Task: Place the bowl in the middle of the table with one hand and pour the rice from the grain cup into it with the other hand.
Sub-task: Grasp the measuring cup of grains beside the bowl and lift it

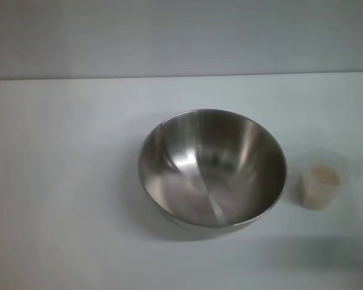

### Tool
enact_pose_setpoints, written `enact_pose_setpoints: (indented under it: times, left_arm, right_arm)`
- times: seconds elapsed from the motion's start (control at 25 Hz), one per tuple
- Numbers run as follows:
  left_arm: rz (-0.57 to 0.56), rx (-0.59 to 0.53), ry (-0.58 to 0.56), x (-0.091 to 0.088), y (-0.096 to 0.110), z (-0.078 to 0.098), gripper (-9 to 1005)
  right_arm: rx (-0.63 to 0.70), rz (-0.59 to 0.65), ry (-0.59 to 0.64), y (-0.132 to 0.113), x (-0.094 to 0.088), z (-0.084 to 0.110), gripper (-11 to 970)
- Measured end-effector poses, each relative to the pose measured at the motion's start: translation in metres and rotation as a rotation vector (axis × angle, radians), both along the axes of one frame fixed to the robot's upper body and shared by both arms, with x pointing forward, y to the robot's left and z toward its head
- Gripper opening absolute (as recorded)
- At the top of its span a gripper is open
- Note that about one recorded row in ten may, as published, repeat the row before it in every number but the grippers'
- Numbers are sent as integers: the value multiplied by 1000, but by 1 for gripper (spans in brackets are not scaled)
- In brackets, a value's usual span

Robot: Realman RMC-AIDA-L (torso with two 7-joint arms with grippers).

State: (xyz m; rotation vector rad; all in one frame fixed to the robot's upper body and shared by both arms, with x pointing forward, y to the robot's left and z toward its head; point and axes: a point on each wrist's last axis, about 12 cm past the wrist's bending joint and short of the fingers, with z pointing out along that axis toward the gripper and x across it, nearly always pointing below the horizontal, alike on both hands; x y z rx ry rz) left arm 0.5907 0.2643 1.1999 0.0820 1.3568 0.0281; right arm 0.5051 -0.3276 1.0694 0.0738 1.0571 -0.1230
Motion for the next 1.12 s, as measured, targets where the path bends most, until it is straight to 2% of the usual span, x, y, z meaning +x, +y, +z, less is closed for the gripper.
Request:
enact_pose_setpoints:
  times: [0.08,0.12,0.2,0.28,0.36,0.4,0.56,0.6,0.88,1.12]
  left_arm:
    - [24,-7,-77,-9,-1,-10,292]
    - [24,-7,-77,-9,-1,-10,292]
    - [-5,-36,-177,-23,-1,-28,291]
    - [-26,-70,-193,-26,1,-33,292]
    - [-66,-144,-214,-32,7,-44,293]
    - [-110,-206,-234,-38,14,-55,293]
    - [-162,-258,-262,-45,23,-66,295]
    - [-182,-271,-269,-49,28,-76,295]
    - [-172,-270,-258,-55,34,-87,311]
    - [-161,-257,-225,-56,39,-96,330]
  right_arm:
    - [5,-8,6,-1,-4,-2,635]
    - [9,-12,9,-2,-5,-3,634]
    - [23,-18,15,-2,-10,-6,634]
    - [27,-19,16,-2,-11,-7,634]
    - [32,-20,17,-1,-12,-7,634]
    - [35,-20,17,-1,-12,-8,634]
    - [38,-20,18,-1,-13,-8,634]
    - [41,-21,19,0,-14,-9,634]
    - [49,-13,9,2,-22,-10,634]
    - [64,22,28,9,-36,-18,634]
